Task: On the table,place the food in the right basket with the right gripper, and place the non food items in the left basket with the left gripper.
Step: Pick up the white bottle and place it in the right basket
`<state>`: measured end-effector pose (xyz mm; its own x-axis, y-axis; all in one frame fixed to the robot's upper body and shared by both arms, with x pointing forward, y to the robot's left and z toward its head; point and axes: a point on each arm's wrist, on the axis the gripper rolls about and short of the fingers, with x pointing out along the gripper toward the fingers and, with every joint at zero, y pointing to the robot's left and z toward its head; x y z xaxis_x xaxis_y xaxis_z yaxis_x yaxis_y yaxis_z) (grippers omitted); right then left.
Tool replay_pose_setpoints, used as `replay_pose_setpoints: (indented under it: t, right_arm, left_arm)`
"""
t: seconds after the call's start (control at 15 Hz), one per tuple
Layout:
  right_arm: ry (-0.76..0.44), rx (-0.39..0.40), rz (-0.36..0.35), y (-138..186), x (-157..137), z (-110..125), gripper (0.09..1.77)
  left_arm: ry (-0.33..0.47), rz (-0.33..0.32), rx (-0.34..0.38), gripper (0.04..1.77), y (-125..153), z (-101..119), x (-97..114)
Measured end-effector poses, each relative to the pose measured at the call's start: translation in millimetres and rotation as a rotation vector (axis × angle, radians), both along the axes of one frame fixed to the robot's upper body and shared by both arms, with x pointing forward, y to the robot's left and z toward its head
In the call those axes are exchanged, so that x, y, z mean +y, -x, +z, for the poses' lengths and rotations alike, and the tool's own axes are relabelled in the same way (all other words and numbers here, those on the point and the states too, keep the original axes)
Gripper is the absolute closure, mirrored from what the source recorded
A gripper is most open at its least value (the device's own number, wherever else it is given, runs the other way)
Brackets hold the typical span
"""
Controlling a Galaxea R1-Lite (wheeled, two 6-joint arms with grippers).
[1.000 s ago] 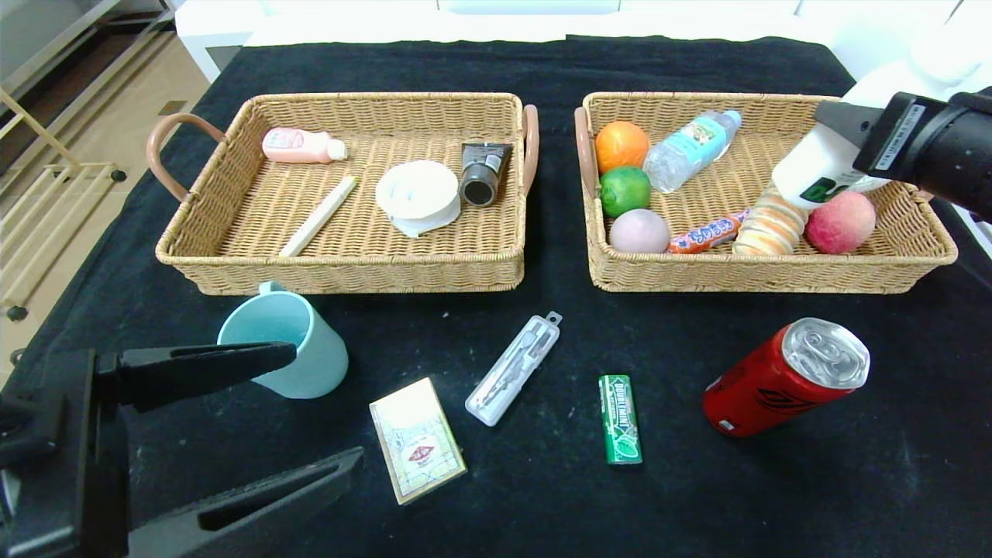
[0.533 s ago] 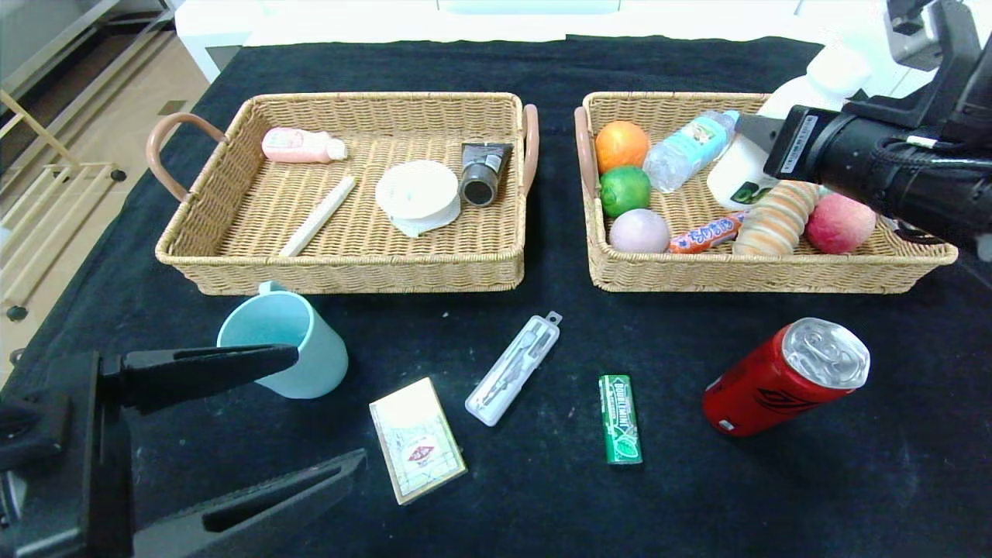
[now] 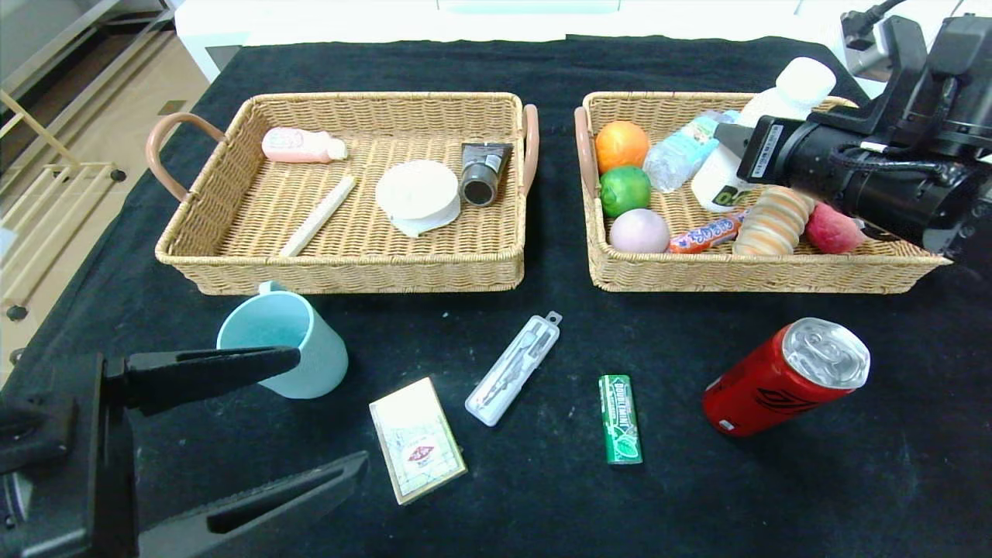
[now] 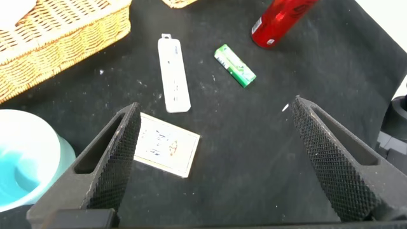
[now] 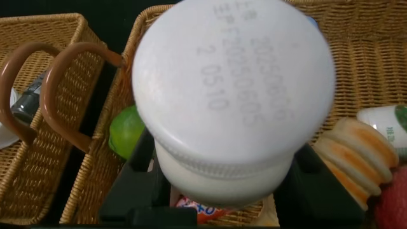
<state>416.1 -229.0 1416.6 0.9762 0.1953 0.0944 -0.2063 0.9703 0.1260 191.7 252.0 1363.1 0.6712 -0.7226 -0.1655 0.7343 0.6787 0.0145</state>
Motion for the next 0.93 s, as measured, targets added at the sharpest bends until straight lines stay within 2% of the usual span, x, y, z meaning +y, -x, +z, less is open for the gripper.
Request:
replay_pose_setpoints:
  t: [0.47,0.67,0.93]
  right_arm:
    - [0.01,0.021,-0.004,-13.5,4.4,-9.8,0.94]
    - [0.009,0.017,-0.009,-14.4,4.4,-9.8,0.69]
    - [0.011,0.024,-0.008,-13.8,4.5,-11.2,0.47]
  left_arm:
    - [-0.004,0.0,0.005,0.09,-0.9,-1.0,-0.7]
    - [-0.006,0.001,0.008,0.09,-1.2,-1.7,-0.8]
    - [-0.011,0.002,0.014,0.09,-2.4,-3.2,-1.7]
